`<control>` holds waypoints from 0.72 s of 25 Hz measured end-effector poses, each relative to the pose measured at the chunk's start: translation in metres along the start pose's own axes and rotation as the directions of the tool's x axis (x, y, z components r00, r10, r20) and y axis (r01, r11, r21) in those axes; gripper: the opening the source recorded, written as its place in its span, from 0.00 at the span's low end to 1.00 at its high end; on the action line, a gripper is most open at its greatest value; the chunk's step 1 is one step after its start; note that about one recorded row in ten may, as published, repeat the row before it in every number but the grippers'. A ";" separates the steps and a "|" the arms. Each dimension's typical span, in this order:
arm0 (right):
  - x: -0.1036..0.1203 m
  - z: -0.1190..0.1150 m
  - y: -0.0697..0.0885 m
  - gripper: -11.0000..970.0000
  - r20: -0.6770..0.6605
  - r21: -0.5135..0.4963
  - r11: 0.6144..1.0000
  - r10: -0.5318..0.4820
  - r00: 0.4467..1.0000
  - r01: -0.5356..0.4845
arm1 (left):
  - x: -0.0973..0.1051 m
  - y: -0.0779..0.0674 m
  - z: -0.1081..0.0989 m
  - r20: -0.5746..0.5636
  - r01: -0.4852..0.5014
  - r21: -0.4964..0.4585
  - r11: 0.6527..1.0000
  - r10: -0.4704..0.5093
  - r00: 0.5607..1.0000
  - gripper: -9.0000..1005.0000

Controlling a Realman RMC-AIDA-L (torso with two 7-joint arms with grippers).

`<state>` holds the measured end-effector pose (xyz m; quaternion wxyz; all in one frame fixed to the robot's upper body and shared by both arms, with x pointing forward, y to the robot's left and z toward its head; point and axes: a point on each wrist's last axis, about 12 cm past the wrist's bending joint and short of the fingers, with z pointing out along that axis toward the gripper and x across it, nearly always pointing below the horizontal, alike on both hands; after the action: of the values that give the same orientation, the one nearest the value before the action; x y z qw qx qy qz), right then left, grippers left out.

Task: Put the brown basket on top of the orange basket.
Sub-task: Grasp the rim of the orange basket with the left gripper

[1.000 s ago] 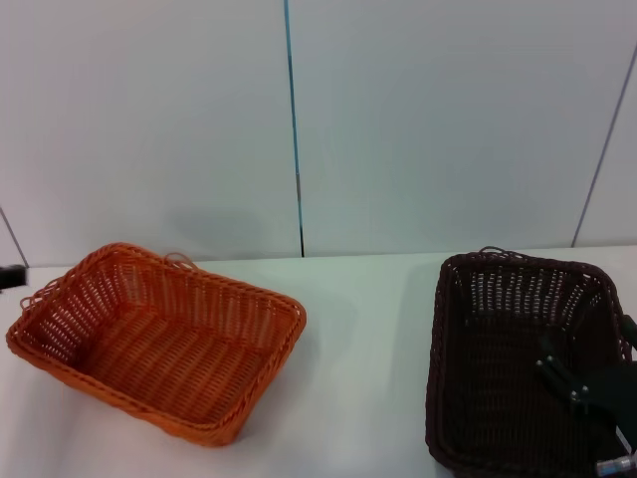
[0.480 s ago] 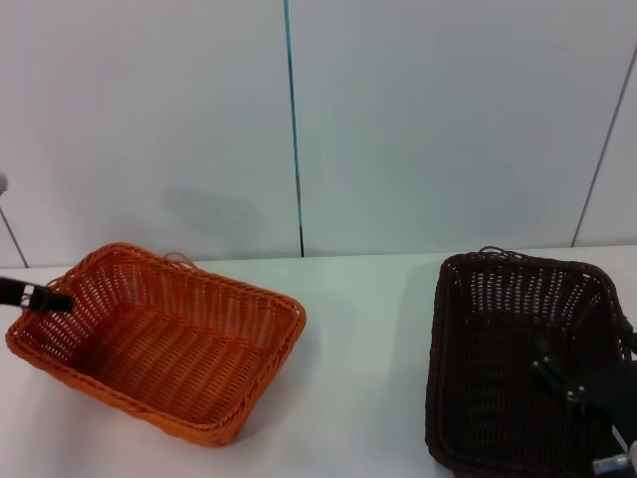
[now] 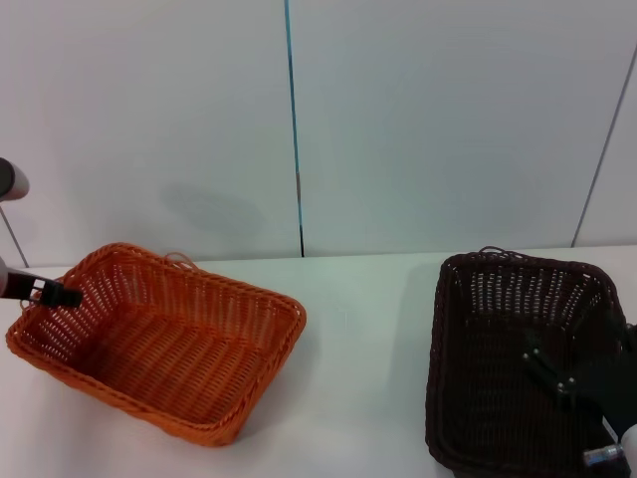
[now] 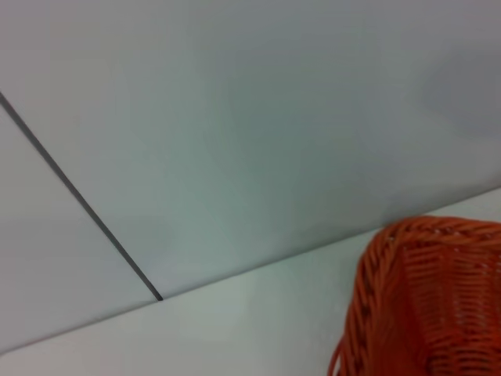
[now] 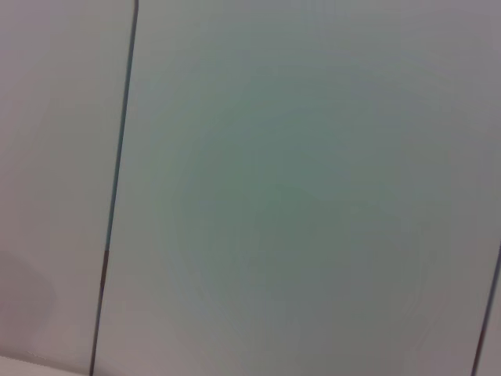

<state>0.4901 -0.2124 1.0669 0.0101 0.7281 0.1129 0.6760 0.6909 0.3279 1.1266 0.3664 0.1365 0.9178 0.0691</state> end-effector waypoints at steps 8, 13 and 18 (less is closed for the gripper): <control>0.005 0.002 -0.001 0.95 -0.016 0.002 1.000 0.004 1.000 -0.004 | 0.018 -0.007 0.007 -0.026 0.012 0.002 1.000 -0.012 1.000 0.86; 0.009 0.002 -0.001 0.95 -0.027 0.004 1.000 0.004 1.000 -0.004 | 0.025 -0.009 0.010 -0.031 0.015 -0.004 1.000 -0.015 0.999 0.85; 0.010 0.003 -0.002 0.95 -0.024 0.012 1.000 0.005 1.000 -0.005 | 0.024 -0.008 0.010 -0.026 0.019 -0.008 1.000 -0.019 0.999 0.84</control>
<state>0.4934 -0.2082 1.0758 0.0026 0.7204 0.1152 0.6839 0.6794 0.3278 1.1017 0.3557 0.1254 0.9235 0.0708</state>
